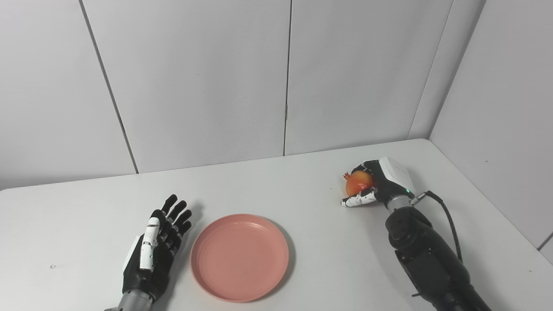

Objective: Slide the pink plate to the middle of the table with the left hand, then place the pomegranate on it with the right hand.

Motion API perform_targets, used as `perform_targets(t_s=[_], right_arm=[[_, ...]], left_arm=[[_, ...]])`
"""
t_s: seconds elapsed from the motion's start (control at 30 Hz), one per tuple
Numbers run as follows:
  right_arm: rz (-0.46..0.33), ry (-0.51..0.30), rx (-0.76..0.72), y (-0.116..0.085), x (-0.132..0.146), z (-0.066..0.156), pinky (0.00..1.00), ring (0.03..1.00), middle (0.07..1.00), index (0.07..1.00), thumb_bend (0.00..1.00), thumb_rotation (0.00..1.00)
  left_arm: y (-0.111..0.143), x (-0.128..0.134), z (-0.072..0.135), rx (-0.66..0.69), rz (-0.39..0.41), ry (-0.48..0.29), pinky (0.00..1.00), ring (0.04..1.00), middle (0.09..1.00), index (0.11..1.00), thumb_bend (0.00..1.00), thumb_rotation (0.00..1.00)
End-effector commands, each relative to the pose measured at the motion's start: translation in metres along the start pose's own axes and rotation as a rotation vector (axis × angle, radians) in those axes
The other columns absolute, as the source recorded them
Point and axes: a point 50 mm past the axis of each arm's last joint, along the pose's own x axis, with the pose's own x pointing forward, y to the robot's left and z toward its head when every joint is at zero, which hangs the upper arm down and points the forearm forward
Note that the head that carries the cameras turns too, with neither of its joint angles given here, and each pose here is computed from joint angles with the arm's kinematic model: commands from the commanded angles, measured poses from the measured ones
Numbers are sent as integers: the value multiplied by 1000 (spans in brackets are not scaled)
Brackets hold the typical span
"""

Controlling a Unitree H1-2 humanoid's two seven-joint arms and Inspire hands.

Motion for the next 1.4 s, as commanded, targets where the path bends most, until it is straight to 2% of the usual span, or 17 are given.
perform_targets(t_s=[0.0,0.07,0.2,0.33,0.43,0.6,0.77,0.87,1.07,1.3,1.37], right_arm=[[-86,-83,3,-29,5,16,450,517,565,490,513,129],[-102,-94,16,-34,3,19,473,541,574,490,513,129],[-119,-111,29,-43,-2,26,436,508,555,491,511,131],[-162,-169,54,-59,-14,43,413,495,552,491,510,130],[-169,-180,60,-61,-17,47,406,491,550,491,510,130],[-194,-303,68,-68,-38,81,435,508,564,491,511,126],[-191,-347,73,-67,-47,93,430,507,565,490,512,128],[-164,-447,79,-57,-65,123,399,480,546,490,512,127],[-114,-552,67,-39,-82,153,352,439,517,490,511,130],[-59,-620,72,-17,-93,174,334,431,519,491,514,130],[-27,-653,77,-7,-98,181,375,455,529,489,514,130]], left_arm=[[4,-5,-7,3,24,53,964,938,948,932,409,1000],[4,-5,-7,5,26,55,962,937,948,934,410,1000],[3,-5,-7,6,27,56,954,932,944,930,411,1000],[1,-4,-8,-1,25,53,959,939,950,934,406,1000],[0,-4,-8,-1,24,52,961,941,951,935,403,1000],[-7,-3,-9,2,29,55,958,938,944,928,402,1000],[-11,-3,-10,0,32,56,953,936,939,925,402,1000],[-17,-2,-11,2,36,59,949,929,933,922,405,1000],[-26,-1,-12,15,43,60,938,919,926,913,405,1000],[-37,1,-14,13,38,64,949,929,937,922,400,1000],[-42,2,-15,15,38,61,939,924,933,920,399,1000]])
